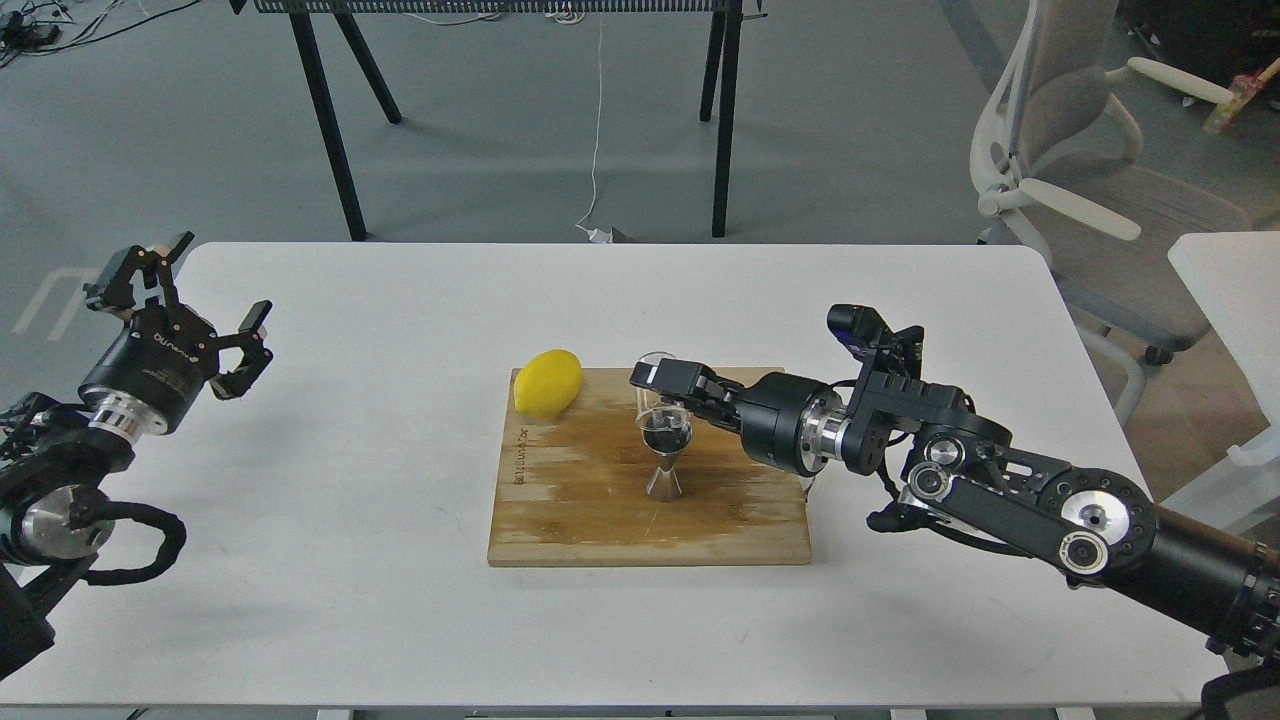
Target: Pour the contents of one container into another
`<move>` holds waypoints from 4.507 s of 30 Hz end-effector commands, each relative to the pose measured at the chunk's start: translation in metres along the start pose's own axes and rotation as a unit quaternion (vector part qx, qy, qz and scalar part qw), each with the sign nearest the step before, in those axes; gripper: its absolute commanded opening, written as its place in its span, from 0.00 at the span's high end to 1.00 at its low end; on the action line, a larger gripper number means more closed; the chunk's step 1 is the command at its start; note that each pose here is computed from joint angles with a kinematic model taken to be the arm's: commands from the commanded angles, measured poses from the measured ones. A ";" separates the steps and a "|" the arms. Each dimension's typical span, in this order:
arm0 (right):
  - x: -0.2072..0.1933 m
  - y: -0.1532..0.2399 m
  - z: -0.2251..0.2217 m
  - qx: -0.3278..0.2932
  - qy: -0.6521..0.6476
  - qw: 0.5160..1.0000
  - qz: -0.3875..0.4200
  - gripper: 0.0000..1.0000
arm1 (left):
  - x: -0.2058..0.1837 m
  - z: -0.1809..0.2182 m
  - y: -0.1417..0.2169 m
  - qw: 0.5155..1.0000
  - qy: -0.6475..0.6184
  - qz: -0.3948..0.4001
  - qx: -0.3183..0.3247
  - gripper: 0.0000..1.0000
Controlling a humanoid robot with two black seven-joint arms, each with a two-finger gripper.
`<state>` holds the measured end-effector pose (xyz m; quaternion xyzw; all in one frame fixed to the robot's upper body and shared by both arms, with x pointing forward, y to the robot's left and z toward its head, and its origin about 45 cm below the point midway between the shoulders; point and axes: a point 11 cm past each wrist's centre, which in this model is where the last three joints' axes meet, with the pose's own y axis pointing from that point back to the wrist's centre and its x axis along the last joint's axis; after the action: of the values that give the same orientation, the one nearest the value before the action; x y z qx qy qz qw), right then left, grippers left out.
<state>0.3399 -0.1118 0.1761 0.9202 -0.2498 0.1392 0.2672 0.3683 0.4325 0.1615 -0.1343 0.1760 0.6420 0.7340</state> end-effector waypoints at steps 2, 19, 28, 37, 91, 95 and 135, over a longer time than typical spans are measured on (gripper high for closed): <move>0.000 0.000 0.000 -0.001 0.008 1.000 0.001 0.71 | 0.000 0.000 0.000 1.000 0.000 0.000 0.000 0.00; 0.017 0.004 -0.011 0.030 -0.112 0.993 0.027 0.71 | 0.000 0.000 0.000 1.000 0.000 0.000 0.000 0.00; 0.064 0.034 -0.013 0.179 -0.575 0.792 0.102 0.71 | 0.000 0.000 0.000 1.000 -0.001 0.000 0.001 0.00; 0.066 0.107 0.099 0.288 -0.832 0.403 0.251 0.71 | 0.007 -0.009 0.010 1.000 -0.001 0.009 0.012 0.00; -0.022 0.147 0.211 0.168 -0.875 0.260 0.371 0.26 | 0.000 -0.020 0.008 1.000 0.009 0.004 0.017 0.00; -0.023 0.148 0.212 0.168 -0.875 0.259 0.372 0.17 | -0.001 -0.020 0.008 1.000 0.010 0.003 0.017 0.00; 0.074 0.209 0.159 0.339 -0.765 0.518 0.180 0.01 | 0.014 -0.025 0.019 0.999 0.009 0.027 0.022 0.00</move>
<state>0.3043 -0.3732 0.1722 0.6444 -0.4501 -0.4810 -0.3883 0.3527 0.4315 0.1345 -0.1208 0.1990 0.6517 0.7219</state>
